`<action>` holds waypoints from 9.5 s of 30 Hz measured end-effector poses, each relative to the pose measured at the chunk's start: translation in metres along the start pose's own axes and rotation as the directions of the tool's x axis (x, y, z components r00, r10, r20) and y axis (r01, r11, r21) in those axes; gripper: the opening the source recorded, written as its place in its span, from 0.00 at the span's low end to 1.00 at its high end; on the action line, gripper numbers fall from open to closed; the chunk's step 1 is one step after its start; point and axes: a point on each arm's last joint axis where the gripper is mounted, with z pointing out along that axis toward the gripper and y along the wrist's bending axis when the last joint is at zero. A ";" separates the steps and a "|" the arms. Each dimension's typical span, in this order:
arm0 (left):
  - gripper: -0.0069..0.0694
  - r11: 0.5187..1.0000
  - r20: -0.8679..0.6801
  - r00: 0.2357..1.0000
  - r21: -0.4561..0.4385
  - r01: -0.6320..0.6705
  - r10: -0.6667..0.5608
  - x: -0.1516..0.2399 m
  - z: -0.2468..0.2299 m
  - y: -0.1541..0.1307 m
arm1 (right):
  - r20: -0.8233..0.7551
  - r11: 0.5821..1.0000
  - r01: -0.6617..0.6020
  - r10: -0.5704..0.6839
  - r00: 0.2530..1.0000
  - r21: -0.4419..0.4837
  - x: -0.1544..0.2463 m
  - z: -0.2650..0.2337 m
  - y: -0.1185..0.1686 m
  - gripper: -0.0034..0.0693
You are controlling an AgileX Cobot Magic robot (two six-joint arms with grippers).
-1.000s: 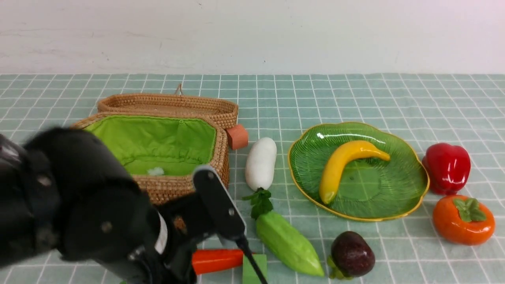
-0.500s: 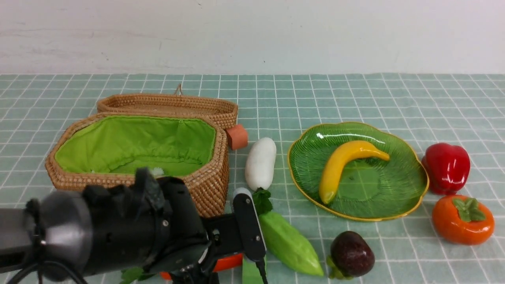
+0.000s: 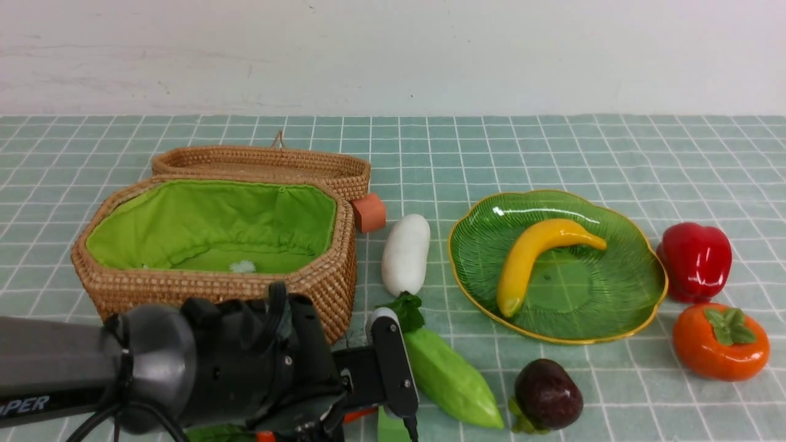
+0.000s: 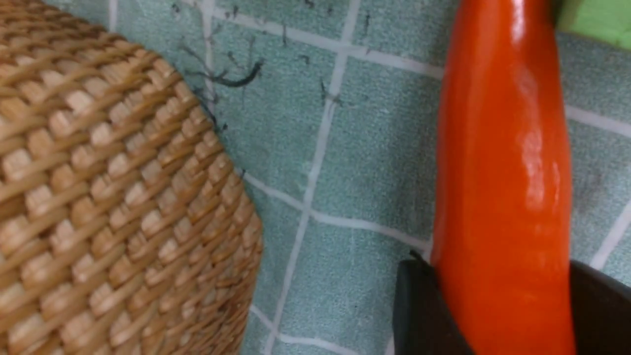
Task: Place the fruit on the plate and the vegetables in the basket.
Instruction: Use the left arm to grab a carrot and put it into the left basket, then take a chayote with your left arm and place it on the basket on the left, then take a daikon with your left arm and place it on the basket on the left.
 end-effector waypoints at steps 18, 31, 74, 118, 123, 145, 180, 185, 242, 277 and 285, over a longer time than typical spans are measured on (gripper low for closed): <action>0.52 0.978 0.027 0.998 -0.200 0.065 -0.061 0.018 -0.141 0.024 | 0.033 0.999 -0.016 0.017 0.999 -0.041 -0.003 0.000 0.004 0.20; 0.52 0.923 0.005 0.985 -0.350 0.161 -0.170 0.065 -0.149 0.143 | 0.115 0.996 0.076 -0.069 0.991 -0.055 -0.010 -0.001 0.006 0.20; 0.79 0.616 -0.096 0.649 0.238 0.751 -0.755 -0.095 -0.088 0.019 | 0.045 0.998 0.067 -0.068 0.997 0.018 -0.005 -0.029 0.005 0.21; 0.68 0.256 -0.121 0.264 0.072 0.964 -0.957 -0.137 -0.005 0.026 | 0.060 0.974 0.218 -0.215 0.975 -0.058 -0.005 -0.029 0.013 0.22; 0.68 0.339 -0.046 0.348 0.142 0.930 -0.936 -0.134 -0.065 0.036 | 0.062 0.974 0.215 -0.211 0.976 -0.069 -0.005 -0.029 0.014 0.22; 0.68 0.973 -0.096 0.972 -0.101 0.207 -0.217 0.034 -0.137 0.188 | 0.154 0.975 0.218 -0.212 0.965 -0.029 -0.014 -0.030 0.012 0.24; 0.10 0.710 0.048 0.709 0.098 0.697 -0.703 -0.133 -0.112 0.094 | 0.036 0.982 0.131 -0.137 0.990 0.137 -0.006 -0.030 -0.005 0.27; 0.33 0.628 0.022 0.627 0.047 0.777 -0.778 -0.152 -0.056 0.122 | 0.036 0.983 0.126 -0.132 0.991 0.136 -0.006 -0.030 -0.005 0.28; 0.84 0.509 0.009 0.509 -0.028 0.860 -0.860 -0.146 0.043 0.149 | 0.042 0.991 0.123 -0.126 0.991 0.059 -0.005 -0.029 0.002 0.30; 0.62 0.515 0.038 0.520 -0.093 0.852 -0.853 -0.142 0.025 0.160 | 0.046 0.993 0.116 -0.117 0.992 0.021 -0.005 -0.029 0.005 0.30; 0.62 0.542 0.148 0.544 -0.055 0.838 -0.826 -0.152 -0.037 0.166 | 0.045 0.991 0.130 -0.131 0.990 0.021 -0.005 -0.029 0.005 0.30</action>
